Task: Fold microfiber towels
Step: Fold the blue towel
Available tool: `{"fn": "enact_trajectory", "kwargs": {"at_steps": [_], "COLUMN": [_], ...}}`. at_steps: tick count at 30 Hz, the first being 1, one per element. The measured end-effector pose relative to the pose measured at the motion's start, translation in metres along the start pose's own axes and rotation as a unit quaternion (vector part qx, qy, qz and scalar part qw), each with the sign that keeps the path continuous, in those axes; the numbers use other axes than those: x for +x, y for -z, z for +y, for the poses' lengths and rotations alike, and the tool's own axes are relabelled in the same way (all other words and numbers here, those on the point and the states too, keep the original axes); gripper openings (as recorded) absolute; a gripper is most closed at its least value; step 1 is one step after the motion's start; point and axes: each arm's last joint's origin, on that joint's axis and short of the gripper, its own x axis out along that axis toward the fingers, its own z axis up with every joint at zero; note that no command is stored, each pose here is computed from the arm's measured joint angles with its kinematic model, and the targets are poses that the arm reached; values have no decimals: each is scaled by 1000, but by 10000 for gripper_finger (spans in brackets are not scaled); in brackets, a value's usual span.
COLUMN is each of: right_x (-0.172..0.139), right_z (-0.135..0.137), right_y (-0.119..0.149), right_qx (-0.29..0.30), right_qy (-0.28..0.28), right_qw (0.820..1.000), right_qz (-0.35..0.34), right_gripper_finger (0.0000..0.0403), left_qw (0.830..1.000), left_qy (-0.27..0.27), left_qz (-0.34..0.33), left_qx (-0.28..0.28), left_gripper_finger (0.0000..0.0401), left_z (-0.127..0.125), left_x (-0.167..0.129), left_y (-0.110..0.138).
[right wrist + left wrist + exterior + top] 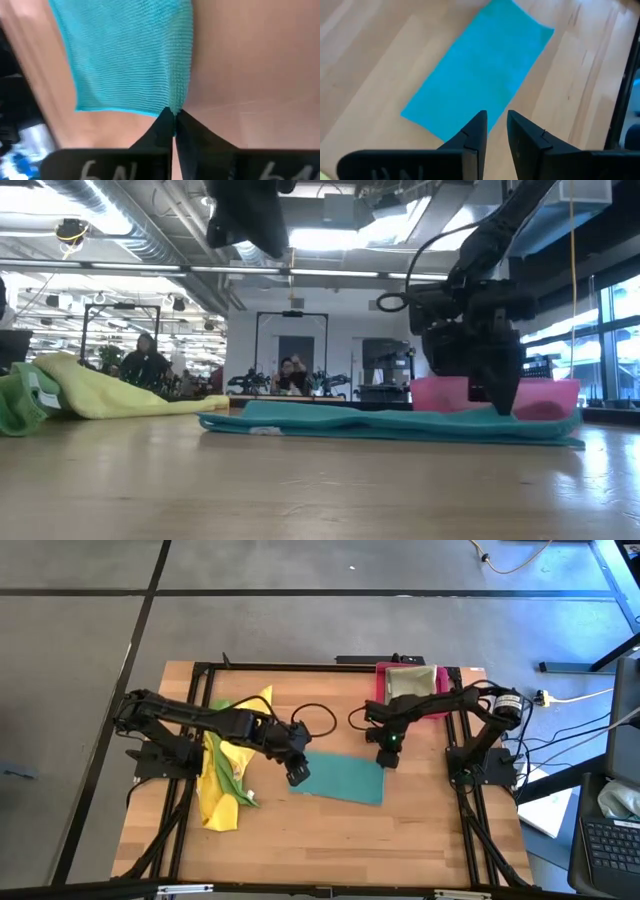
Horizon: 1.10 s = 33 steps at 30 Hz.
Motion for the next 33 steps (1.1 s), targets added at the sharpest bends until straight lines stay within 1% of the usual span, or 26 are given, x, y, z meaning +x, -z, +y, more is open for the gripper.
{"fn": "enact_trajectory", "kwargs": {"at_steps": [5, 11, 13, 16, 20, 22, 24, 26, 29, 32, 33], "right_x": [8, 22, 27, 33, 40, 43, 44, 45, 45, 44, 44], "right_z": [14, 40, 49, 62, 75, 80, 84, 86, 89, 90, 90], "right_y": [1, 5, 5, 3, -2, -6, -9, -13, -16, -18, -19], "right_qx": [41, 84, 104, 115, 112, 112, 108, 102, 95, 70, 65], "right_qy": [-46, -115, -140, -174, -183, -175, -166, -160, -167, -174, -174], "right_qw": [998, 988, 982, 974, 974, 976, 980, 982, 981, 982, 983], "right_qz": [18, 63, 78, 91, 78, 60, 37, 17, 2, -11, -13], "right_gripper_finger": [19, 7, 12, 17, 10, 7, 8, 14, 21, 20, 18], "left_qw": [999, 995, 993, 992, 992, 994, 996, 994, 982, 969, 966], "left_qy": [-4, 1, -1, -12, -3, 12, 33, 52, 73, 86, 92], "left_qz": [26, 35, 32, 15, -16, -34, -58, -96, -167, -205, -205], "left_qx": [39, 94, 109, 123, 128, 103, 55, 3, -58, -109, -128], "left_gripper_finger": [67, 67, 67, 67, 67, 67, 67, 67, 67, 67, 67], "left_z": [-8, -17, -20, -23, -27, -30, -34, -39, -50, -60, -63], "left_x": [-1, -3, -3, -4, -4, -4, -4, -5, 1, 17, 23], "left_y": [12, 22, 24, 25, 20, 17, 12, 6, -4, -8, -8]}}
